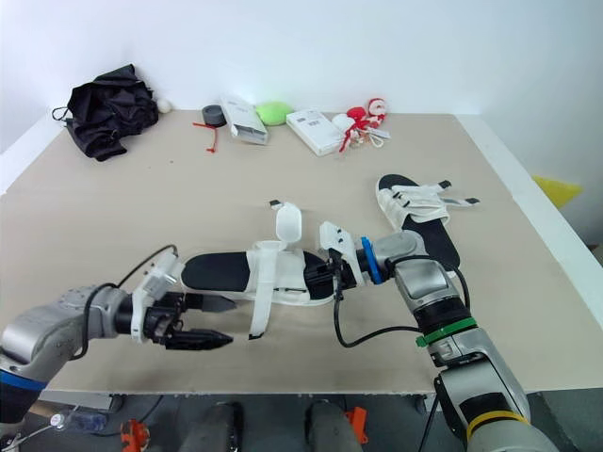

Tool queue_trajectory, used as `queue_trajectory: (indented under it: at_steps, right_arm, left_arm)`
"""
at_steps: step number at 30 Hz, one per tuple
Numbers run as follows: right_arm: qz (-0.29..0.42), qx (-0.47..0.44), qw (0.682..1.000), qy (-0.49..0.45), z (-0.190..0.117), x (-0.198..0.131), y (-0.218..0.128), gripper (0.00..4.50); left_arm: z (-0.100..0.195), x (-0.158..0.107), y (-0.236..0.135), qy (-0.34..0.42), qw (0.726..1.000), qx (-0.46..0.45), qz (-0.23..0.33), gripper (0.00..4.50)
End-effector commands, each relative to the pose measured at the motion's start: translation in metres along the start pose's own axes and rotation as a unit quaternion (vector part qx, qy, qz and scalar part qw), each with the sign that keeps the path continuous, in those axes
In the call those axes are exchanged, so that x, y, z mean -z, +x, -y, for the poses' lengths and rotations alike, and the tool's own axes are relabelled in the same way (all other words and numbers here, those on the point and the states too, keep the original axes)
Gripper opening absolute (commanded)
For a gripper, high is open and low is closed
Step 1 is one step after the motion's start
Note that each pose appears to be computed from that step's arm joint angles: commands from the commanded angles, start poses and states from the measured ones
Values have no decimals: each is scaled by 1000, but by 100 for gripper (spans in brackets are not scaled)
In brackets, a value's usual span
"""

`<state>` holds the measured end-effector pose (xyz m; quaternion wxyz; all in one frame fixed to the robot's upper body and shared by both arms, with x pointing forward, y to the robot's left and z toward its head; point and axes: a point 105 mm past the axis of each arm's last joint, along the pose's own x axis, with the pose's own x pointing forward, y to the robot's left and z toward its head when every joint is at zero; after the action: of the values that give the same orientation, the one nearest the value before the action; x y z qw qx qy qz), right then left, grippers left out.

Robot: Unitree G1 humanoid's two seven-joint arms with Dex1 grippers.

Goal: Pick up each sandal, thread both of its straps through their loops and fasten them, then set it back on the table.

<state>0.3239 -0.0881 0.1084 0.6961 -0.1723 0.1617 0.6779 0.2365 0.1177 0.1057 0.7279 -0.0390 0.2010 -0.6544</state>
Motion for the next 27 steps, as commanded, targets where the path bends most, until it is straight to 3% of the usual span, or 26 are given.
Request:
queue_trajectory:
  at_steps: [1,5,10,16,22,27]
  right_arm:
    - [-36,-10,999,26,-5,19,5,0]
    - [-36,-6,999,26,-5,20,4,0]
    - [-35,-1,999,27,-5,20,3,0]
    - [-34,1,999,27,-4,19,3,0]
    - [-34,2,999,26,-4,19,3,0]
    - [-35,1,999,28,-6,20,3,0]
  left_arm:
    - [-10,1,19,23,999,-40,-9,403]
    - [-14,-4,25,22,999,-48,-2,403]
    - [-5,5,38,35,998,-21,-40,403]
    - [-1,8,41,28,998,-5,-54,228]
    - [2,11,44,-3,998,14,-56,11]
    - [1,9,43,-23,999,13,-45,11]
